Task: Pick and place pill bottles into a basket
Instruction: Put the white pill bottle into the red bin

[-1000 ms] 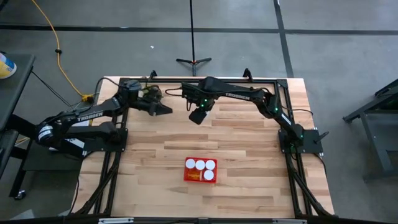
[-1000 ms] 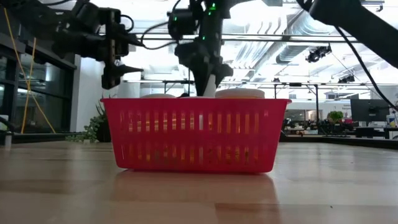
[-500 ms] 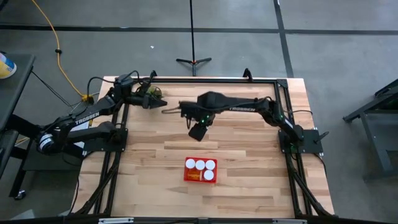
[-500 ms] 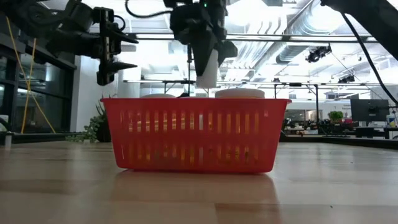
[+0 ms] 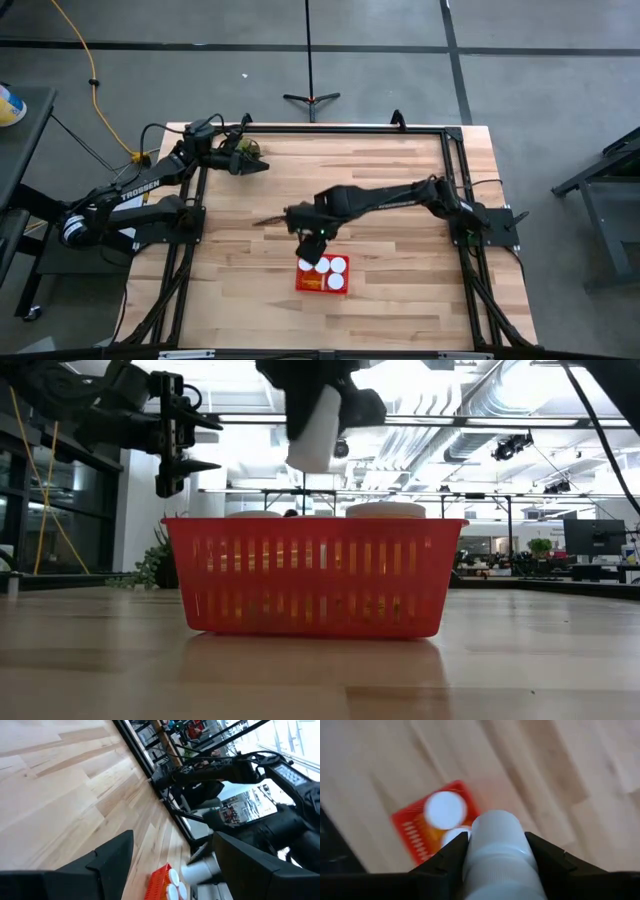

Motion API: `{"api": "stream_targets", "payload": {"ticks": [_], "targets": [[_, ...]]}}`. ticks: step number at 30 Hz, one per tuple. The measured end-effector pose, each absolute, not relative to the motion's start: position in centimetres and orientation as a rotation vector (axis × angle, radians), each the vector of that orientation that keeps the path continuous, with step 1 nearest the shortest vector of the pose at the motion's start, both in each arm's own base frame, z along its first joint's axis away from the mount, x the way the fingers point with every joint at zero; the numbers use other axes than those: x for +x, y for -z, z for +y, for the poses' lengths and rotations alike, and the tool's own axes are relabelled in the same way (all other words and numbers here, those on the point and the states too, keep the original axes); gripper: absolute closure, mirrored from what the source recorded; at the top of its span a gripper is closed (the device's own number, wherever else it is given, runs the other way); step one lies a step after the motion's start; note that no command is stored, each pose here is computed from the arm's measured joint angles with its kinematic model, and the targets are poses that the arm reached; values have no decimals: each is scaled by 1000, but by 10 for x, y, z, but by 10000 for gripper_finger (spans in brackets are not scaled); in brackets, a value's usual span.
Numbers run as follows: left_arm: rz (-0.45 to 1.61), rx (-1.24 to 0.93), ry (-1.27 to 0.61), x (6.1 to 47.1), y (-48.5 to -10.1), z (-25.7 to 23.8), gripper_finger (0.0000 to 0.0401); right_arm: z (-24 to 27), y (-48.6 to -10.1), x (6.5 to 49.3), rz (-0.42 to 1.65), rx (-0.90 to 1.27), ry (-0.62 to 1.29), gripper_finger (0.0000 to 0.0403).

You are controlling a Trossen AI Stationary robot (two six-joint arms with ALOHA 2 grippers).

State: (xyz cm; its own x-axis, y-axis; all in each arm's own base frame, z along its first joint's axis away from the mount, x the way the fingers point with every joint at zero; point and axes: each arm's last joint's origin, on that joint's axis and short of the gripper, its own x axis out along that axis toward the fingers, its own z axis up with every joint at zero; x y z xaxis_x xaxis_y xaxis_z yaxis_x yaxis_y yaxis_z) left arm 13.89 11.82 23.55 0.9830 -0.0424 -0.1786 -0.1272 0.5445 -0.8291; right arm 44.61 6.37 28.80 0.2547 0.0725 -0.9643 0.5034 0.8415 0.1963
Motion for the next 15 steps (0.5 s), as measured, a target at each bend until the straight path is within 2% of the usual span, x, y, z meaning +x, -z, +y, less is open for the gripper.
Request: {"api": "stream_targets", "payload": {"ticks": [9, 15], "targets": [[187, -998, -54, 139, -235, 118, 93, 111, -292, 449, 1185, 620, 265, 242], [187, -1020, -57, 139, -235, 118, 93, 130, -293, 446, 1149, 640, 299, 241]]}}
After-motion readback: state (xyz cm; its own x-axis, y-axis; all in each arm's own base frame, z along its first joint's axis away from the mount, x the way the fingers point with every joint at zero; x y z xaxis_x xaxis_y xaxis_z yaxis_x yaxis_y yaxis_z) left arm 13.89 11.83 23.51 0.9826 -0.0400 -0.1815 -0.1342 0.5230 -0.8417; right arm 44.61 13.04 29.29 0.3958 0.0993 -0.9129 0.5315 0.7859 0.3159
